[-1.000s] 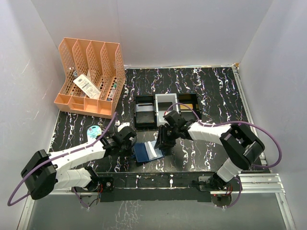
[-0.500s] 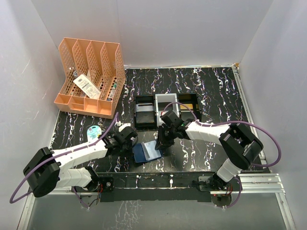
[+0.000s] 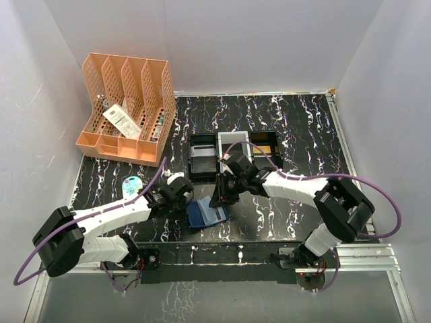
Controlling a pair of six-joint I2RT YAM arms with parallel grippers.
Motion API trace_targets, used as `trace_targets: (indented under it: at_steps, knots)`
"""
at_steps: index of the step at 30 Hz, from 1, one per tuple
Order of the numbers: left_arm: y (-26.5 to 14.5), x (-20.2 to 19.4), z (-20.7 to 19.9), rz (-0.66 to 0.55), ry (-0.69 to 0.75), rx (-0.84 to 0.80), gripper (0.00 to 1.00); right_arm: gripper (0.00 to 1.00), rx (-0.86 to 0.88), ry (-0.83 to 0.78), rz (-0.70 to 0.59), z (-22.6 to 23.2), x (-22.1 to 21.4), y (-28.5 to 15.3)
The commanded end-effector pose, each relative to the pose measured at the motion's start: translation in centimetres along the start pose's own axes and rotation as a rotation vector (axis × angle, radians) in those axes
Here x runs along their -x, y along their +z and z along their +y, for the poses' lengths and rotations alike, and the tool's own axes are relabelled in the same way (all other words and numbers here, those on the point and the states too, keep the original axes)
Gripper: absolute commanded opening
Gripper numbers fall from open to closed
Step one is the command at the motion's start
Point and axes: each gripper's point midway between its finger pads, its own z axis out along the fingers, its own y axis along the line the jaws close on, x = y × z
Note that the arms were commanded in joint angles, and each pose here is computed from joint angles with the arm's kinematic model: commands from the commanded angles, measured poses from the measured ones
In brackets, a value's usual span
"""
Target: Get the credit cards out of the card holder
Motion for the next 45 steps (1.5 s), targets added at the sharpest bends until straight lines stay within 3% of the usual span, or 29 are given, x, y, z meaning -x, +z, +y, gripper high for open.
trace_targets:
  at_steps: [1,8,16,23,36,45]
  knots:
    - [-0.5,0.9,-1.5,-0.012,-0.001,-0.050,0.00,0.19,0.109,-0.029,-0.044,3.0,1.0,-0.7]
    - [-0.5,0.9,-1.6,-0.010,0.002,-0.048,0.00,0.20,0.091,-0.024,-0.028,2.7,0.8,-0.7]
    - [-0.2,0.7,-1.5,-0.001,0.006,-0.045,0.00,0.20,-0.169,-0.086,-0.027,-1.0,1.3,-0.9]
    - [-0.2,0.7,-1.7,0.004,0.008,-0.044,0.00,0.30,-0.284,-0.082,-0.043,-2.9,1.6,-1.1]
    - [-0.3,0.6,-1.5,0.006,0.010,-0.040,0.00,0.36,-0.211,-0.071,-0.032,-2.1,1.6,0.4]
    - [-0.3,0.7,-1.5,0.004,0.010,-0.041,0.00,0.38,-0.259,-0.056,-0.007,-3.7,1.1,1.2]
